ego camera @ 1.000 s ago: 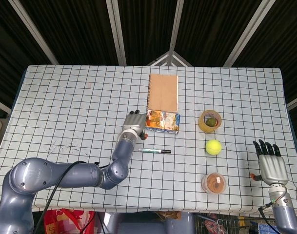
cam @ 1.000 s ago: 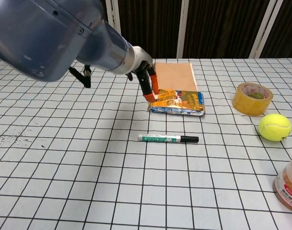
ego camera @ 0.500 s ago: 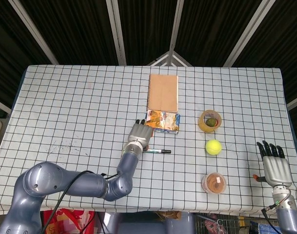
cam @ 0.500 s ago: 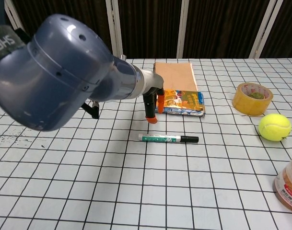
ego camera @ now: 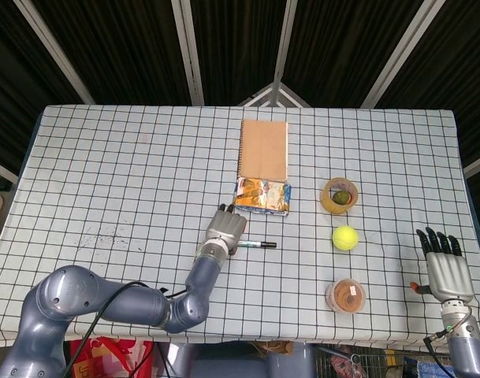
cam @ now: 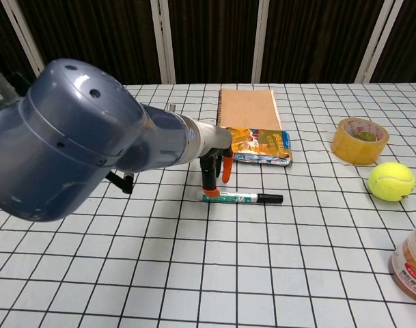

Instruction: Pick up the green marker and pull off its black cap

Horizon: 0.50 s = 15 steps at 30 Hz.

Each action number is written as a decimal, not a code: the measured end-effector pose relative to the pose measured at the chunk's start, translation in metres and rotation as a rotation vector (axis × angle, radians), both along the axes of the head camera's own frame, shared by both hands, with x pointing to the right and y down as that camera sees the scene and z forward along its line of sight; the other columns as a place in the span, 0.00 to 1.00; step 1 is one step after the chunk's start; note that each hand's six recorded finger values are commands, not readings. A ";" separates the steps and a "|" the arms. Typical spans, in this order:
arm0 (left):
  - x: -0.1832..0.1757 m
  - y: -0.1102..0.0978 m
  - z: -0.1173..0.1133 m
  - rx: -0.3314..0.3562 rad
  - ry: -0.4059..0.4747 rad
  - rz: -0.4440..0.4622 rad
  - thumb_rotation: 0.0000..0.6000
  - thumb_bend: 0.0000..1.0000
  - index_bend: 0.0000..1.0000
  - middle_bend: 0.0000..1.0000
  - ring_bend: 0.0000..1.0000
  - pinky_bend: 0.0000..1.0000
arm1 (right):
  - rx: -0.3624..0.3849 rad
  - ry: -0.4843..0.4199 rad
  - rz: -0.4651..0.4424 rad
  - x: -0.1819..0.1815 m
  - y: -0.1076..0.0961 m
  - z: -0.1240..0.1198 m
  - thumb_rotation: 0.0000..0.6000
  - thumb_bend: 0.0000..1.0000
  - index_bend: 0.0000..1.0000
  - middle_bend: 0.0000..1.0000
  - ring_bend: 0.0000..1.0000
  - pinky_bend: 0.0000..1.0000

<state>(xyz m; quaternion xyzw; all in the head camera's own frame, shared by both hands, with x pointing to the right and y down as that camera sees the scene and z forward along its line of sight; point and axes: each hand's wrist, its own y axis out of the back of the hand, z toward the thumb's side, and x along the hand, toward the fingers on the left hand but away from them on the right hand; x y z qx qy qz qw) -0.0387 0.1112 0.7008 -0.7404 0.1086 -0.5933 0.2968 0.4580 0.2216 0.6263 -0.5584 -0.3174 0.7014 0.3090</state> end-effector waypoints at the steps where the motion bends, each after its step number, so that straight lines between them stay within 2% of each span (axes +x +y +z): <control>1: -0.001 0.000 0.000 0.003 -0.006 0.006 1.00 0.46 0.39 0.26 0.00 0.00 | 0.001 0.000 -0.002 0.000 0.000 0.000 1.00 0.08 0.00 0.00 0.00 0.00; 6: -0.007 0.004 0.005 0.003 -0.029 0.018 1.00 0.46 0.39 0.26 0.00 0.00 | 0.002 -0.002 0.000 -0.002 -0.001 0.001 1.00 0.08 0.00 0.00 0.00 0.00; 15: -0.004 0.007 0.007 0.008 -0.004 0.019 1.00 0.47 0.42 0.26 0.00 0.00 | -0.001 0.001 0.005 -0.002 0.000 0.001 1.00 0.08 0.00 0.00 0.00 0.00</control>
